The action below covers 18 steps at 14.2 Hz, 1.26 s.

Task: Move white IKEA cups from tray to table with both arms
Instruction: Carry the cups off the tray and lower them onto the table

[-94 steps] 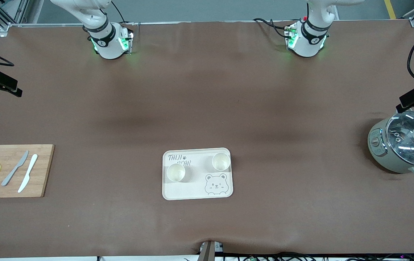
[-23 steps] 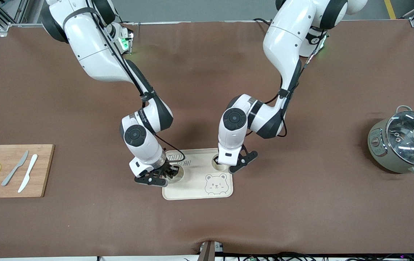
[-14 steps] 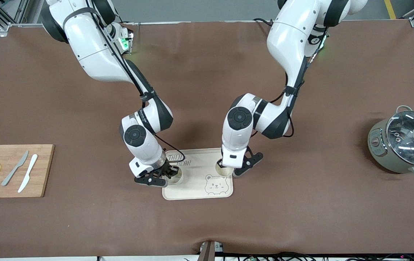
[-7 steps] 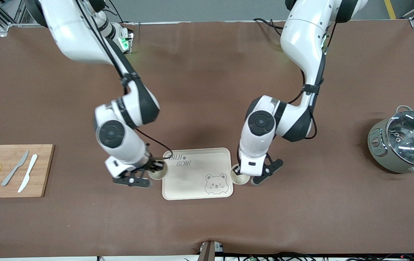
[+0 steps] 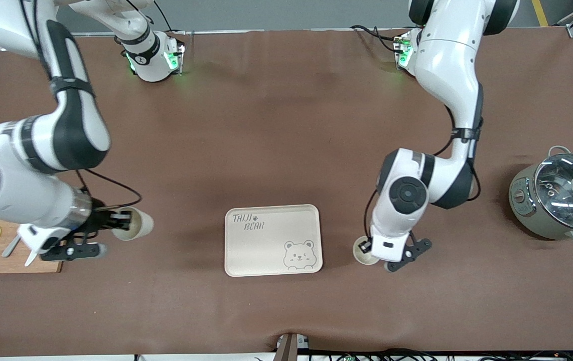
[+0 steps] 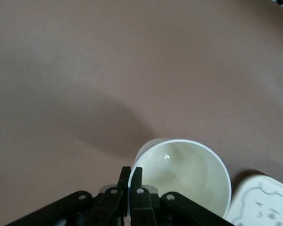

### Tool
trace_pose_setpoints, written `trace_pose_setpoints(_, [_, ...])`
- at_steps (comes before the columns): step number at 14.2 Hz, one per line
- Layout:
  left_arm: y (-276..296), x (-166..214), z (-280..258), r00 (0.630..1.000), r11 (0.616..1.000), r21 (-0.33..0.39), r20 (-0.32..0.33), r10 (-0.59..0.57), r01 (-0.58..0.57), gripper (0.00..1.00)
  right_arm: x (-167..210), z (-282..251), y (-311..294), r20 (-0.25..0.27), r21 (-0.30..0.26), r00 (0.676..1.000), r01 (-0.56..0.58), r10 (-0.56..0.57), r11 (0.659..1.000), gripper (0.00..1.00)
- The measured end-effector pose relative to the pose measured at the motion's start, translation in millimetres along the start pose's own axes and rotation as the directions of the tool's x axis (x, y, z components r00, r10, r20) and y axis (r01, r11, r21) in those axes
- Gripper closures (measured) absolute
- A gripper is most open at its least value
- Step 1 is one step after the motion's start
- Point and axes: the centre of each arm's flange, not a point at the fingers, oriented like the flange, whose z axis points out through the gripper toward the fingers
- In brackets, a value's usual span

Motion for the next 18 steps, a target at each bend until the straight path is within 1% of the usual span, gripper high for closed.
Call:
trace_pose_setpoints(3, [-38, 37, 9, 0.999, 0.999, 0.022, 0.016, 0.045, -0.045, 0.97, -5, 3, 65, 0.003, 0.007, 0.997, 0.083, -0.083, 0.997, 0.96])
trace_pose_setpoints(5, [-61, 55, 16, 0.997, 0.997, 0.033, 0.026, 0.069, -0.07, 0.97, -5, 14, 86, 0.008, 0.011, 0.995, 0.104, -0.104, 0.995, 0.96])
trace_pose_setpoints(8, [-94, 84, 21, 0.993, 0.993, 0.039, 0.033, 0.112, -0.113, 0.97, 6, 53, 99, -0.007, 0.005, 0.99, 0.142, -0.142, 0.99, 0.96])
trace_pose_setpoints(10, [-121, 105, 24, 0.989, 0.989, 0.041, 0.034, 0.141, -0.143, 0.97, 14, 86, 112, -0.028, -0.004, 0.985, 0.173, -0.173, 0.985, 0.96])
trace_pose_setpoints(13, [-156, 133, 26, 0.984, 0.983, 0.035, 0.018, 0.18, -0.18, 0.97, 21, 127, 121, -0.037, -0.009, 0.983, 0.182, -0.182, 0.983, 0.96])
trace_pose_setpoints(16, [-180, 150, 33, 0.98, 0.98, 0.026, -0.009, 0.196, -0.196, 0.97, 26, 162, 125, -0.055, -0.018, 0.981, 0.185, -0.186, 0.982, 0.96])
trace_pose_setpoints(18, [-189, 154, 45, 0.98, 0.98, 0.025, -0.019, 0.198, -0.197, 0.97, 28, 185, 128, -0.063, -0.023, 0.979, 0.194, -0.195, 0.981, 0.96])
